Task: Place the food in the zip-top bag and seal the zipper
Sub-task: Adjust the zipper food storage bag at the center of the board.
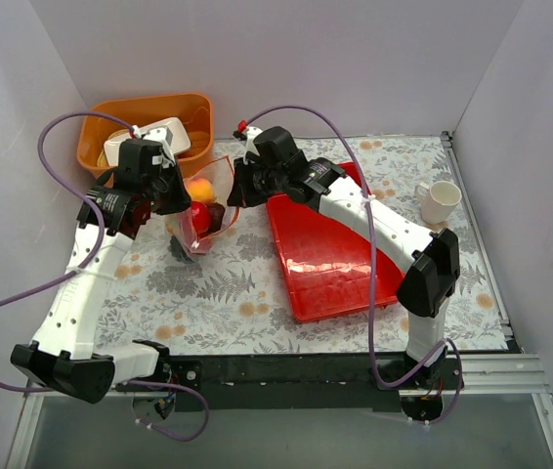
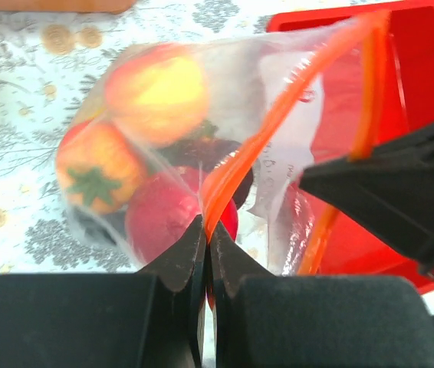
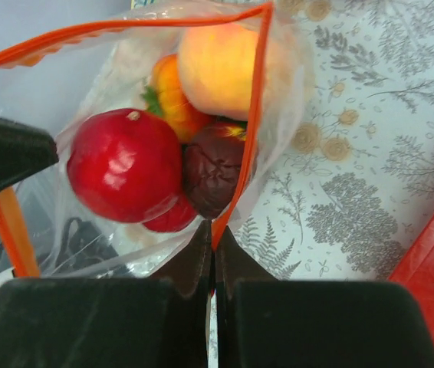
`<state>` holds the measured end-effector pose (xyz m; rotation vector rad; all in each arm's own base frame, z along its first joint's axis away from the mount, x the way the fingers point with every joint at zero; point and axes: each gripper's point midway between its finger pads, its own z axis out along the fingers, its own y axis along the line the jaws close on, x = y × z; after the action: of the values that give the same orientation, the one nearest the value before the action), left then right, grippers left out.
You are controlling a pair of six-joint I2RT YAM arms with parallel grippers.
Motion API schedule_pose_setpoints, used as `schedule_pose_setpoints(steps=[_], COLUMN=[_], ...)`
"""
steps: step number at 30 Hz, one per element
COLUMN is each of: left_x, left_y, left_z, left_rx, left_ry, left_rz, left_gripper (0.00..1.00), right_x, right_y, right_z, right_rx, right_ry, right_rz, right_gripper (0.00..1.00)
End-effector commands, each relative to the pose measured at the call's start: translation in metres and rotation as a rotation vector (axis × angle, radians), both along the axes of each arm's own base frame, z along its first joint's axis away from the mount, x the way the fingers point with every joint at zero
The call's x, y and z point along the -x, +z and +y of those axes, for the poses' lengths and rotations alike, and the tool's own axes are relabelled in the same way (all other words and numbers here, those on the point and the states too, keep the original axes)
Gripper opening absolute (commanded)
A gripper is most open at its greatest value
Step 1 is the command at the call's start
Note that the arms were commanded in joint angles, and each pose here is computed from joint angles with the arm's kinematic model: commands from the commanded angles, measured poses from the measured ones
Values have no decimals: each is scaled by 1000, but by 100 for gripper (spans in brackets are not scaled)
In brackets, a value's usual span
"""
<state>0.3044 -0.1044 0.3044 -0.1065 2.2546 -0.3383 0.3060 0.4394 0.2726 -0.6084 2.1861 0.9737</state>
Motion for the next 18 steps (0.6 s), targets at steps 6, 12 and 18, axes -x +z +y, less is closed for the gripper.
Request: schedule_pose_setpoints(steps=[6, 12, 18], left_x=[3, 12, 26], left_y=[-31, -41, -35], left_z=[-8, -48, -81], left_rx=[14, 151, 299], left_ry=[-22, -234, -412], left_rz=[96, 113, 114], left_gripper=[1, 2, 11], right_x=[26, 15, 4], right_y=[-16, -29, -32], right_z=[15, 1, -22], right_rx=[-35, -6, 38], right_ry=[150, 50, -74], right_rz=[111, 82, 51], right_gripper=[1, 1, 1])
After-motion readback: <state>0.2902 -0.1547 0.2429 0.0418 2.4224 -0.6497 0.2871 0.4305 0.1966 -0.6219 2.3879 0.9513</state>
